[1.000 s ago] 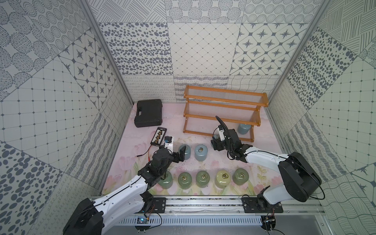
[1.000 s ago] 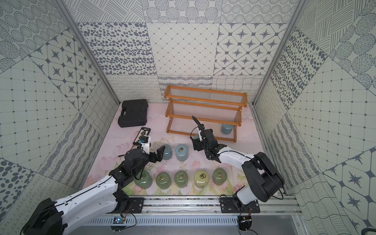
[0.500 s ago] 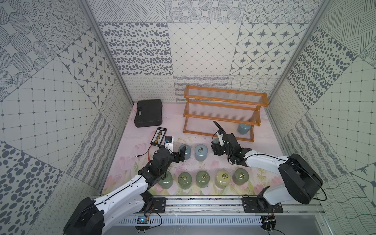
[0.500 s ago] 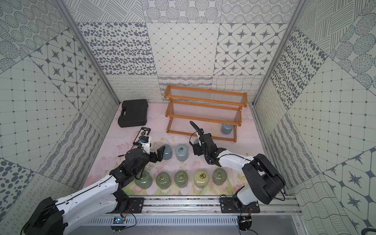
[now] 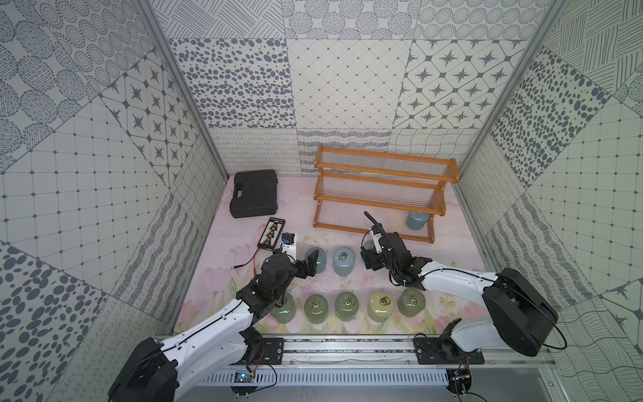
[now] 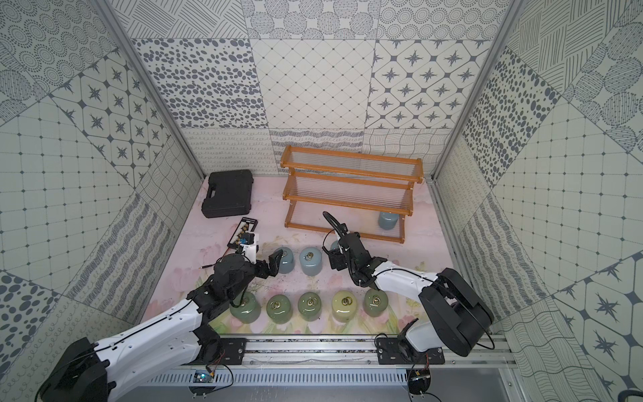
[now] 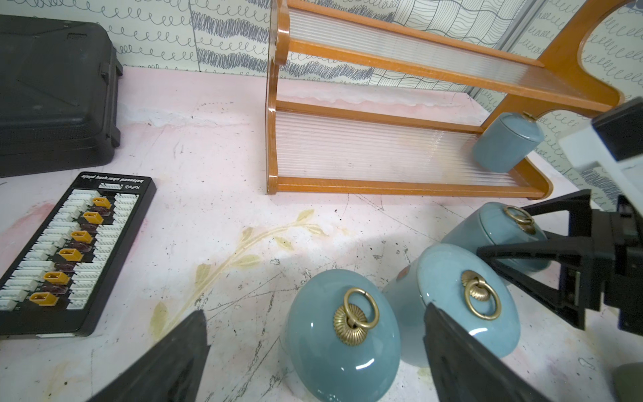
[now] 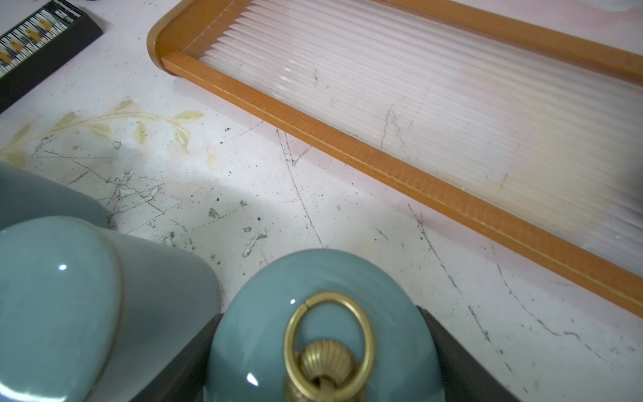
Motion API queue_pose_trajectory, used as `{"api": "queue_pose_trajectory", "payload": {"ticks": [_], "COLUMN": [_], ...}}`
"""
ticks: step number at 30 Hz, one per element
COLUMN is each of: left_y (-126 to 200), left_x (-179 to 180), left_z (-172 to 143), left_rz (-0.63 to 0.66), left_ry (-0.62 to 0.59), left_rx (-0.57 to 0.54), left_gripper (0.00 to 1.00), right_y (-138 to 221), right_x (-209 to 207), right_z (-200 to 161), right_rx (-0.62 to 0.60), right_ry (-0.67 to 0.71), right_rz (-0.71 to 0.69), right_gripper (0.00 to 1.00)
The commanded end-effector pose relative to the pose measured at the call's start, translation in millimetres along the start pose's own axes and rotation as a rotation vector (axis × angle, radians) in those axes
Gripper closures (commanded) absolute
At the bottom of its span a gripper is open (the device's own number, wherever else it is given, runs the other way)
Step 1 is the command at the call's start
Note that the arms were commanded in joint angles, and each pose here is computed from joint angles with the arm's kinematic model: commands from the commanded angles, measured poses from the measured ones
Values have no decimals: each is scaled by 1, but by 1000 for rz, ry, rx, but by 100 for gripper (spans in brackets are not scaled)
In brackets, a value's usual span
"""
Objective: Remove the tea canisters from the shelf
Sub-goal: Place the tea canister at the center of the board.
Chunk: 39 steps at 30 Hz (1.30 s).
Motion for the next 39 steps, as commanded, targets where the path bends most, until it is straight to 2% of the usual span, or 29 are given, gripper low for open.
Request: {"api": "queue_pose_trajectory", "payload": {"ticks": [1, 39], "left_y": [1, 2], "left_x": [-1, -1], "left_z": [4, 6], "left_rz": [-14, -2], "left_ry": [7, -9], "left_rx": [-6, -1], "left_gripper": [0, 0], "right_y": [13, 15], "right_x": [4, 9], "right_z": [19, 9], "right_rx": [-118, -86], "right_ry": [-30, -10], "right_rz": [13, 19], "right_gripper": [30, 27]}}
Point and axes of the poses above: each gripper's point midway between its finger pads, its own y axis back along the fingers, its own x axis along the line the jaws close on, z = x × y, the point moved 9 cm from there along y, back along the fingers, and after that the axes turned 2 degrees about -y, right-handed, at the moved point
